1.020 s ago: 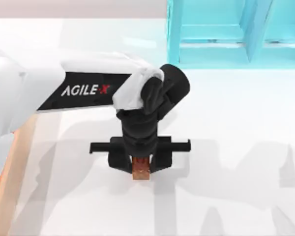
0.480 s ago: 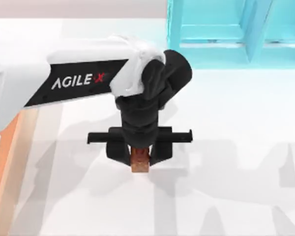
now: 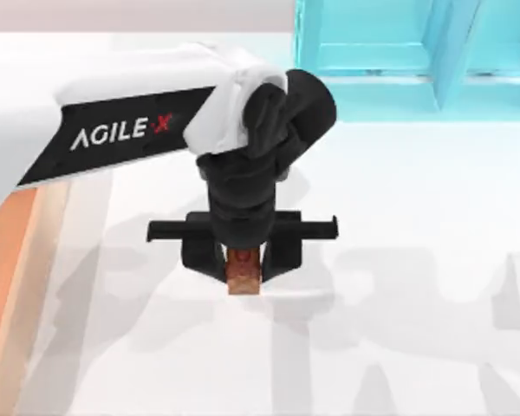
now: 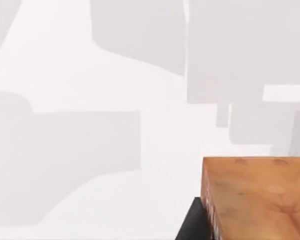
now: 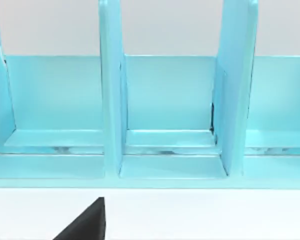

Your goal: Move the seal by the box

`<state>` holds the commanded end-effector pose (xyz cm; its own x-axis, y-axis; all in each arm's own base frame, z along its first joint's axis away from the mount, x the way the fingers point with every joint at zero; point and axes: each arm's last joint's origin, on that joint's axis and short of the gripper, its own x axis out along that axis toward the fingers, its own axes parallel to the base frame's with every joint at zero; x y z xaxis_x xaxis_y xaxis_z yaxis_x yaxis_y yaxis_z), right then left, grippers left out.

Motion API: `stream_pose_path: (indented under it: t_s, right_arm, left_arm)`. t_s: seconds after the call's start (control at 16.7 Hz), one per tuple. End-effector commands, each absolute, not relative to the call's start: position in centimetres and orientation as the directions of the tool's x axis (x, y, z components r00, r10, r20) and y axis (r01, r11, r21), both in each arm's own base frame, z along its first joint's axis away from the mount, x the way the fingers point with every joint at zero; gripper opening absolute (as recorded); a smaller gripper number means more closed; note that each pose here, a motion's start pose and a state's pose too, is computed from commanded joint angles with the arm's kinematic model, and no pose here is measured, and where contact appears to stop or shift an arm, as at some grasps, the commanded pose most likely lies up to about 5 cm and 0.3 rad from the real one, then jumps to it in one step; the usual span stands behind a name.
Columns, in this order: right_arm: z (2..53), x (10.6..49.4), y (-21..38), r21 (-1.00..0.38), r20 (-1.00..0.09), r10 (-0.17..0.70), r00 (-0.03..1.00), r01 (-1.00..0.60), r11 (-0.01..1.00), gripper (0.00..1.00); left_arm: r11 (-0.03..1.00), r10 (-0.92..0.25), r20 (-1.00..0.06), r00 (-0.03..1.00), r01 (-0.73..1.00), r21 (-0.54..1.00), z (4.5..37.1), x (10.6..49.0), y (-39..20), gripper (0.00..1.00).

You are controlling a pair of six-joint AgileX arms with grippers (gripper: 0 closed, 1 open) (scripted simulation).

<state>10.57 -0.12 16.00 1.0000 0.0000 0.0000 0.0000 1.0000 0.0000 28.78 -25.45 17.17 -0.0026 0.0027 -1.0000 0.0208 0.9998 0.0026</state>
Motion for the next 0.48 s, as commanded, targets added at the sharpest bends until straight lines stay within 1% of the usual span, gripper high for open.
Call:
stream_pose_path:
  t_s: [0.48]
  right_arm:
    - [16.0,10.6,-0.1,0.0,0.0,0.0,1.0,0.0,1.0,1.0]
  left_arm:
    - [1.0,0.0,-1.0,0.0,0.02,0.0,21.9,28.1,-17.9,0.0]
